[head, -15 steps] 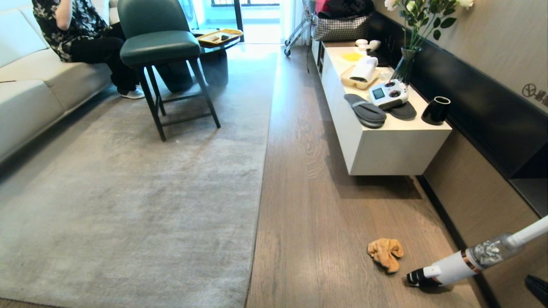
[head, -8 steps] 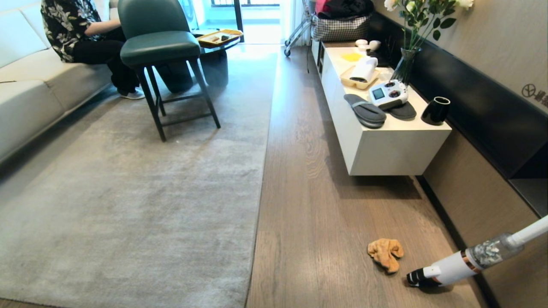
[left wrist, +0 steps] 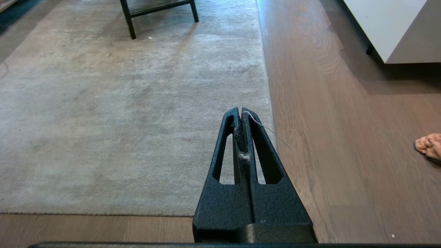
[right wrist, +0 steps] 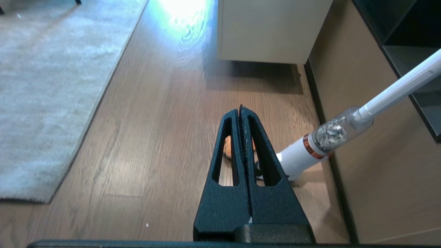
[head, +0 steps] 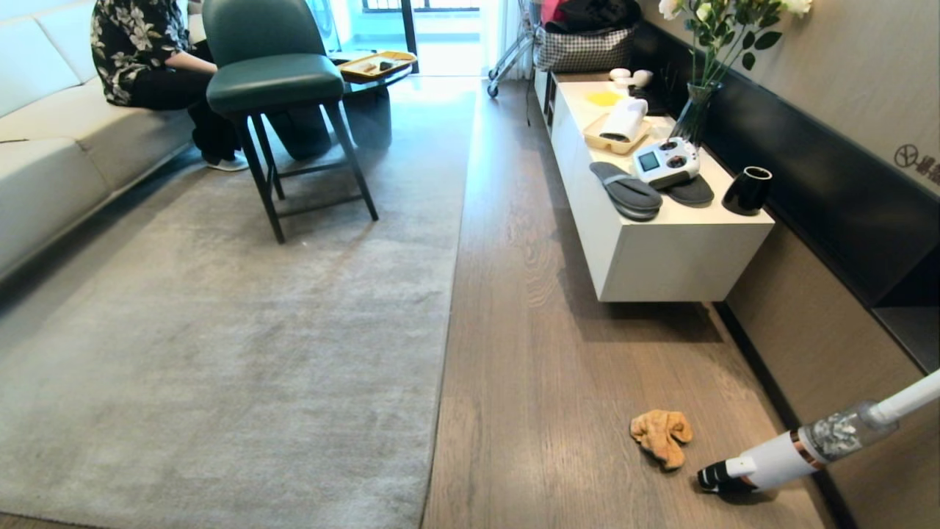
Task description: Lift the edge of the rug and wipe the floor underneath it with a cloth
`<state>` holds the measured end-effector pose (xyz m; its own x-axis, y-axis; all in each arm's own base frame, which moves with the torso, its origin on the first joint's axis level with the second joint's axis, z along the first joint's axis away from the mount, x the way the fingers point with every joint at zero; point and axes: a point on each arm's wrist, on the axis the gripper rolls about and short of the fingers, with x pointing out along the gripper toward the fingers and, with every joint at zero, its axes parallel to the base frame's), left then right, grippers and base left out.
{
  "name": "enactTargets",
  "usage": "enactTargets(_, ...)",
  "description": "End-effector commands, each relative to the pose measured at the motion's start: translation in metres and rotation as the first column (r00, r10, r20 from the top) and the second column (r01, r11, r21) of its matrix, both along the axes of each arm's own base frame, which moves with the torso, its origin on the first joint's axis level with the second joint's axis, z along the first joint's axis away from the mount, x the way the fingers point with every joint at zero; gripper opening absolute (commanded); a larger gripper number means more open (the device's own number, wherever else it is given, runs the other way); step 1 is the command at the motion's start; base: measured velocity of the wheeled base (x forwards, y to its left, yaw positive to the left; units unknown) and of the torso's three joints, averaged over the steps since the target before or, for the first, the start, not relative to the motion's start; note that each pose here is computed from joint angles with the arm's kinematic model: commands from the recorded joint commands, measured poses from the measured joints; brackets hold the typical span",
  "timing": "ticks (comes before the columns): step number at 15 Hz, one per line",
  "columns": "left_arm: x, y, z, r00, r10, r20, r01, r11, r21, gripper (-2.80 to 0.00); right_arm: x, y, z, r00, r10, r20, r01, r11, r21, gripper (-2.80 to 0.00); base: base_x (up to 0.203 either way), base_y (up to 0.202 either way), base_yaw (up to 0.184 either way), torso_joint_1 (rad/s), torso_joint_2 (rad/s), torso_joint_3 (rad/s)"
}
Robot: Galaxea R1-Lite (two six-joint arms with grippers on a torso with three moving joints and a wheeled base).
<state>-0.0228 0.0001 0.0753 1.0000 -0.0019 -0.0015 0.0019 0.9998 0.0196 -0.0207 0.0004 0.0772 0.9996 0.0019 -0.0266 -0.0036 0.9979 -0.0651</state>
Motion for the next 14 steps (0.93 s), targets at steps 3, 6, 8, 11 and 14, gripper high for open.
enactTargets(3,0.0,0.0,0.0,1.0,0.0,0.0,0.0,1.0,0.0,-2.8,-0.0021,0.0,-0.0015,1.0,0.001,0.028,-0.001,1.0,0.004,-2.8,0.0,0.0,0.0,0.0,0.0,0.0)
enactTargets(6,0.0,0.0,0.0,1.0,0.001,0.0,-0.001,1.0,0.0,-2.8,-0.0021,0.0,-0.0014,1.0,0.001,0.03,-0.001,1.0,0.004,-2.8,0.0,0.0,0.0,0.0,0.0,0.0)
enactTargets(8,0.0,0.0,0.0,1.0,0.0,0.0,0.0,1.0,-0.001,-2.8,-0.0021,0.0,-0.0015,1.0,0.001,0.028,-0.001,1.0,0.004,-2.8,0.0,0.0,0.0,0.0,0.0,0.0)
enactTargets(11,0.0,0.0,0.0,1.0,0.0,0.0,0.0,1.0,0.0,-2.8,-0.0021,0.0001,-0.0015,1.0,0.003,0.028,-0.003,1.0,0.002,-2.8,0.0,0.0,0.0,0.0,0.0,0.0)
enactTargets(14,0.0,0.0,0.0,1.0,0.0,0.0,0.0,1.0,0.0,-2.8,-0.0021,0.0,-0.0015,1.0,-0.001,0.028,0.0,1.0,0.011,-2.8,0.0,0.0,0.0,0.0,0.0,0.0)
